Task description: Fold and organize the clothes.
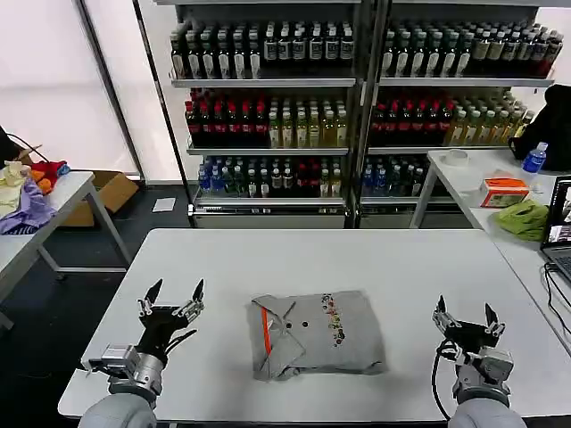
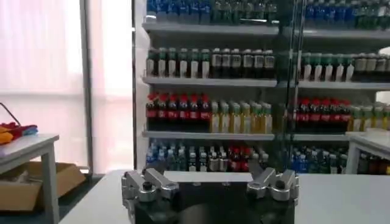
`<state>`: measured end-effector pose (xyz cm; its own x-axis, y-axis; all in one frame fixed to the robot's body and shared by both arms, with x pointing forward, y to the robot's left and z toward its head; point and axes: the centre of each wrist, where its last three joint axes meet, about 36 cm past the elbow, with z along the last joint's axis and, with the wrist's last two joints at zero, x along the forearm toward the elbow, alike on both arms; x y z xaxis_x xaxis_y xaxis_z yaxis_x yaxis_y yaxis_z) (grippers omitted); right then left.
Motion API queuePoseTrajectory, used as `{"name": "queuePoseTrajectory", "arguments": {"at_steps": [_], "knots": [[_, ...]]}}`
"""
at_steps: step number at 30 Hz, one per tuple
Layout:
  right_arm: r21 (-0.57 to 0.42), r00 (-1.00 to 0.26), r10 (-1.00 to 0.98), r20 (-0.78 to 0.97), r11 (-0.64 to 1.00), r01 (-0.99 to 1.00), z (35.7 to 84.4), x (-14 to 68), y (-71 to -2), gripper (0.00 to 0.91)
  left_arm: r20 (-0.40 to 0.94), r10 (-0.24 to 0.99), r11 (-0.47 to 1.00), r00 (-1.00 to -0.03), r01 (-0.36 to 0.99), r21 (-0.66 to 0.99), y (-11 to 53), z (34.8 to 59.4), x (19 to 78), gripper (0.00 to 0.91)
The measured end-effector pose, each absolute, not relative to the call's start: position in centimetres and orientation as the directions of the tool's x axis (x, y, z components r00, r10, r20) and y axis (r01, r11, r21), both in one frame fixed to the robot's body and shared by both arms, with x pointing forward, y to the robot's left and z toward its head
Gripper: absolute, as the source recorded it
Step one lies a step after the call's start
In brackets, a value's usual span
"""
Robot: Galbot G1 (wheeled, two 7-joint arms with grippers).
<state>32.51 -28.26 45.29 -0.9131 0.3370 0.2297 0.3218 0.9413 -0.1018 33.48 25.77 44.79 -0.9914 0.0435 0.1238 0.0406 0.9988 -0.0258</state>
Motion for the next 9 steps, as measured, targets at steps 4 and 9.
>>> {"name": "queuePoseTrajectory", "arguments": {"at_steps": [4,9], "knots": [[-0.101,-0.917,0.325,0.233,0.945,0.310,45.39,32.68,-28.03,0.907,0.122,0.042,0.999,-0.992,0.040,-0.019,25.99,45.08,33.46,0.907],[-0.103,-0.917,0.322,0.237,0.947,0.306,45.25,32.81,-27.86,0.907,0.126,0.041,0.999,-0.991,0.039,-0.017,26.10,45.10,33.47,0.907]]}}
